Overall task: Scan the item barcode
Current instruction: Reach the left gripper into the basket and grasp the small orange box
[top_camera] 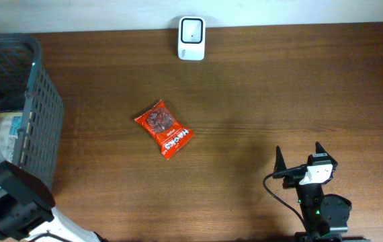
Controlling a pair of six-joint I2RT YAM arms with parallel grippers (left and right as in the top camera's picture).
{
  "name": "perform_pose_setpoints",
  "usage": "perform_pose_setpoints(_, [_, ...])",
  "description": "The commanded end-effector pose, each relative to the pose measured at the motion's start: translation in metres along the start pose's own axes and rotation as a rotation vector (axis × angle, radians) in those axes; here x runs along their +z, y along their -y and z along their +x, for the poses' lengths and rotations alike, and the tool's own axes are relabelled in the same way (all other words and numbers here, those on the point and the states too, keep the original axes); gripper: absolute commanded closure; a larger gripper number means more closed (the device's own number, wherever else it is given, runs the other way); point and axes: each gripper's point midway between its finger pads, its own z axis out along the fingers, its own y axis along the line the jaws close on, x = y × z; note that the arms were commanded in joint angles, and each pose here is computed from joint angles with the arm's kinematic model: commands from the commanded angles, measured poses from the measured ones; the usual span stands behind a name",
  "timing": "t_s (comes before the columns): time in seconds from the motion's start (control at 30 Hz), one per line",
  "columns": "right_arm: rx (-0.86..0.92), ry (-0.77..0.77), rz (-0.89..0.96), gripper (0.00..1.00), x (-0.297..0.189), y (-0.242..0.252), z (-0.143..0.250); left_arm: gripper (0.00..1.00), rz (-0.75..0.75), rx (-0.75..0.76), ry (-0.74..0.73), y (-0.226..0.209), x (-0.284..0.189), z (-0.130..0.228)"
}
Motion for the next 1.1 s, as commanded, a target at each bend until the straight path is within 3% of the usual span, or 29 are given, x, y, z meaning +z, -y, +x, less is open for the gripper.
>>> perform_pose_setpoints(0.0, [0.004,-0.001,-0.001,0.01,0.0,-0.001,0.002,0.04,0.1,0.218,-0.025,0.001,0.026,0.003])
perform_pose_setpoints(0.1, [0.004,-0.001,-0.001,0.01,0.0,-0.001,0.002,0.05,0.213,0.325,-0.016,0.016,0.043,0.004])
perform_pose_setpoints(0.23, [0.004,-0.001,-0.001,0.02,0.0,-0.001,0.002,0.13,0.286,0.374,-0.023,0.034,0.063,0.01])
perform_pose_setpoints(0.47, [0.004,-0.001,-0.001,0.01,0.0,-0.001,0.002,0.23,0.281,0.42,-0.046,0.051,0.103,0.022])
perform_pose_setpoints(0.6, [0.004,-0.001,-0.001,0.02,0.0,-0.001,0.002,0.24,0.269,0.412,-0.012,0.053,0.11,0.014])
perform_pose_setpoints(0.77, [0.004,-0.001,-0.001,0.01,0.0,-0.001,0.002,0.27,0.273,0.424,-0.061,0.057,0.125,0.03])
perform_pose_setpoints(0.93, [0.004,-0.001,-0.001,0.01,0.0,-0.001,0.002,0.58,0.278,0.436,-0.116,0.057,0.131,0.045])
perform_pose_setpoints(1.07, [0.004,-0.001,-0.001,0.01,0.0,-0.001,0.002,0.67,0.279,0.438,-0.126,0.057,0.13,0.048])
